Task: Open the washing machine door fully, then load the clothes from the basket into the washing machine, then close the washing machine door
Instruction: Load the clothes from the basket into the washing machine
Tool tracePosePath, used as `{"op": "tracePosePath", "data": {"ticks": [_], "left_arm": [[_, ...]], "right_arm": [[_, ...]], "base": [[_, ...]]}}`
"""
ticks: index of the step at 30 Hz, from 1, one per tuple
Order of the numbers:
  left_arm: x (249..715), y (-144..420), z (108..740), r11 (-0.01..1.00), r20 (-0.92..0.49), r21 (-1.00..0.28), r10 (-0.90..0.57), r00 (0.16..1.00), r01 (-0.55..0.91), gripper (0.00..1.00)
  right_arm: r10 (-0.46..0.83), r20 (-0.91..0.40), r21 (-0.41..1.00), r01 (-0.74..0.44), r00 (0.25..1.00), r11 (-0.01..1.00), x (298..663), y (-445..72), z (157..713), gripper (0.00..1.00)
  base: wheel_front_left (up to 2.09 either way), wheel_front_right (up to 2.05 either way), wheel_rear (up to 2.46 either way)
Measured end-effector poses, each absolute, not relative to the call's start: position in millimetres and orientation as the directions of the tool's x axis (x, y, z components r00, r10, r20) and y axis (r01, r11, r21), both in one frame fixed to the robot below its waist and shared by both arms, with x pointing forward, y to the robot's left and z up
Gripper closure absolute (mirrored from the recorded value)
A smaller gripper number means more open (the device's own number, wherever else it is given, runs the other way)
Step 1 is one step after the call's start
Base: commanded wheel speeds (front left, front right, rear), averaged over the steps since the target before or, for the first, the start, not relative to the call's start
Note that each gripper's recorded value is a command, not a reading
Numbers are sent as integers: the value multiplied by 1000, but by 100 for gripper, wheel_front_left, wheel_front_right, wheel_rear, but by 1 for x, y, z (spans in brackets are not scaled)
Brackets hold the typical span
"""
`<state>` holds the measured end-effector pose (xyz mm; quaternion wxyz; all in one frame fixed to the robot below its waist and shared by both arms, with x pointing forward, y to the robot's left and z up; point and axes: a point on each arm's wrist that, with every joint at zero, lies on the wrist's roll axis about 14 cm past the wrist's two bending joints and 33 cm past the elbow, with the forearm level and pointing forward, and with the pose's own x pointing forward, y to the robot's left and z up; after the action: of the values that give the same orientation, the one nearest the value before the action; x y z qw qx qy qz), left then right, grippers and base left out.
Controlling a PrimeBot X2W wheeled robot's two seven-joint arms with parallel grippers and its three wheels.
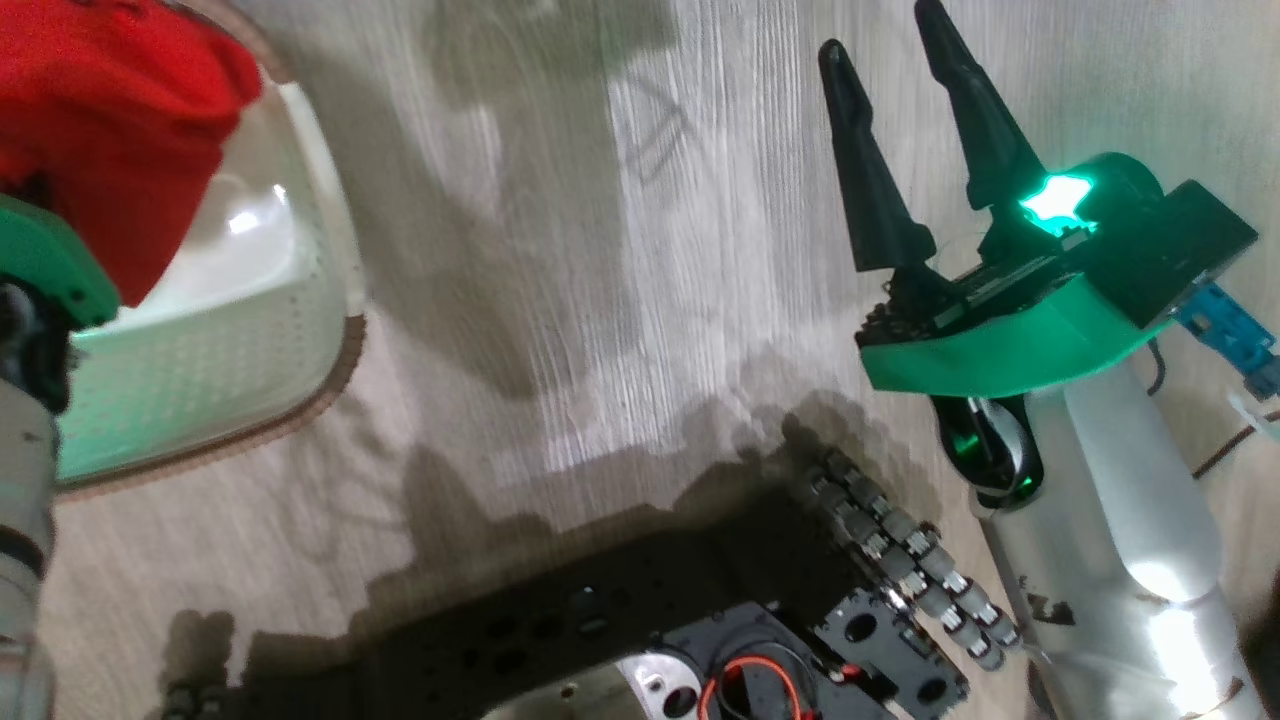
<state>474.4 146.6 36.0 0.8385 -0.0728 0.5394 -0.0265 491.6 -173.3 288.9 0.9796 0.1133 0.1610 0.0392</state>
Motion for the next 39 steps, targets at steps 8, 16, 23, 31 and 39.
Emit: {"op": "tracePosePath", "data": {"ticks": [8, 16, 23, 31, 39], "left_arm": [[494, 148, 98, 988, -809, -156, -119, 576, -14, 100], [522, 149, 187, 990, -648, -140, -113, 753, 28, 100], [526, 151, 278, 990, -449, -135, -106, 887, 50, 100], [521, 152, 382, 990, -203, -119, -99, 974, 76, 100], [497, 145, 466, 989, -5, -89, -123, 992, 122, 100]], "right_arm": [[106, -236, 198, -59, 966, 978, 500, -174, 324, 0], [92, -201, 186, -55, 975, 981, 488, -175, 359, 0], [80, -151, 181, -52, 985, 982, 480, -176, 396, 0], [78, -93, 182, -60, 993, 981, 469, -176, 434, 0], [79, -51, 178, -69, 996, 982, 452, -175, 464, 0]], "base": [[0, 0, 0], [0, 0, 0], [0, 0, 0], [0, 0, 0], [0, 0, 0]]}}
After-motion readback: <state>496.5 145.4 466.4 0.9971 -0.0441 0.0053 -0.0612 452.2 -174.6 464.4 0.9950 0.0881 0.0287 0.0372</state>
